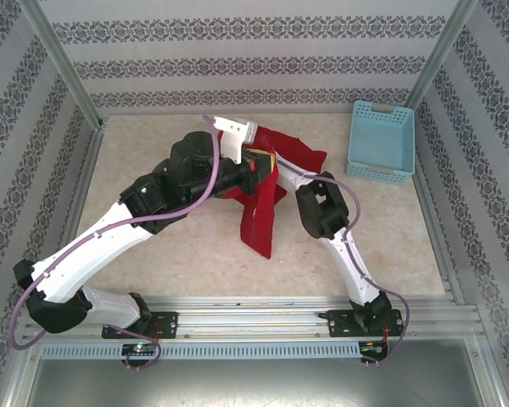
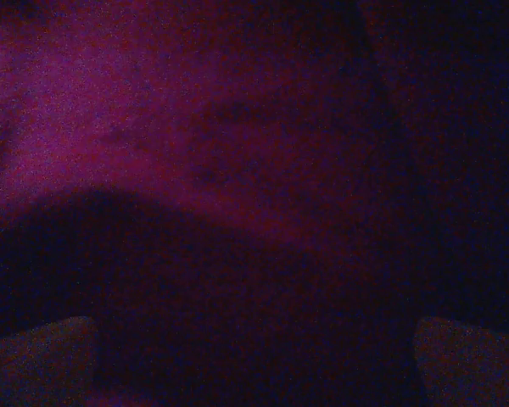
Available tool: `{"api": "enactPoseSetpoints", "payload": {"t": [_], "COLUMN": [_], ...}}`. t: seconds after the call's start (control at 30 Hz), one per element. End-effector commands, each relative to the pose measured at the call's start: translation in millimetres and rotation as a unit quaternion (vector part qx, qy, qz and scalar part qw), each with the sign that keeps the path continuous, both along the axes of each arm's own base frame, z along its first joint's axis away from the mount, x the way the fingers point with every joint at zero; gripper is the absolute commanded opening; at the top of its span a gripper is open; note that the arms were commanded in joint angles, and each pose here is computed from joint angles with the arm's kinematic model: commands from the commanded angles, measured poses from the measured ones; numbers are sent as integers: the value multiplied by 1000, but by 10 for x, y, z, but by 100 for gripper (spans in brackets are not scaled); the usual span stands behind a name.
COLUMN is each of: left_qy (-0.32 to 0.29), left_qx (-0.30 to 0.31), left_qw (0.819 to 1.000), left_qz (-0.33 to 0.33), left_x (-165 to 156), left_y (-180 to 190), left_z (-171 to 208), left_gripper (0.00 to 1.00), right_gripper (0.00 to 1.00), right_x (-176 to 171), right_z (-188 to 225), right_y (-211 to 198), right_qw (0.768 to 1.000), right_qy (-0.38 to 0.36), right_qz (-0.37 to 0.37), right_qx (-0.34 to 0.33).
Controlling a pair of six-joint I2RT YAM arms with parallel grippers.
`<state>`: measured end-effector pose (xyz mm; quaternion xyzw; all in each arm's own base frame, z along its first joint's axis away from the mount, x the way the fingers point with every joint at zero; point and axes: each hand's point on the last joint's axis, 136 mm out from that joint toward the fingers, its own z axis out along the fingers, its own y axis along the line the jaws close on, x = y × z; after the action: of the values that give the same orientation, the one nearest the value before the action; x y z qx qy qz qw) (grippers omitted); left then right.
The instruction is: Fold the inside-out t-shirt
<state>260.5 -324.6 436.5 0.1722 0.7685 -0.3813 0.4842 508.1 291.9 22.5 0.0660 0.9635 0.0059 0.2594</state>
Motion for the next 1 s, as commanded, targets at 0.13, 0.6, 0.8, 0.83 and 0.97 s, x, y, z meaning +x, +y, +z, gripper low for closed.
{"api": "enactPoseSetpoints", "payload": {"t": [0.13,0.6,0.8,0.83,0.97], "left_qy": [-50,-80,-72,-69,-19], "left_qx": [-65,4,46,61,103], "left_qw": [997,987,970,964,939], "left_qz": [-11,138,226,251,327], "left_x": [-128,195,489,577,975], "left_y": [-113,412,870,985,1464], "left_z": [603,491,314,249,-159], "left_gripper": [0,0,0,0,0], "right_gripper": [96,34,5,2,0], "right_x": [-68,-134,-356,-420,-763], "right_z": [-75,-15,370,469,687], "right_y": [-201,-260,-4,60,226], "right_qw": [994,993,996,993,980], "right_qy": [50,32,-56,-73,-115], "right_qz": [-12,8,63,84,147], "right_qx": [-94,-112,18,29,76]}}
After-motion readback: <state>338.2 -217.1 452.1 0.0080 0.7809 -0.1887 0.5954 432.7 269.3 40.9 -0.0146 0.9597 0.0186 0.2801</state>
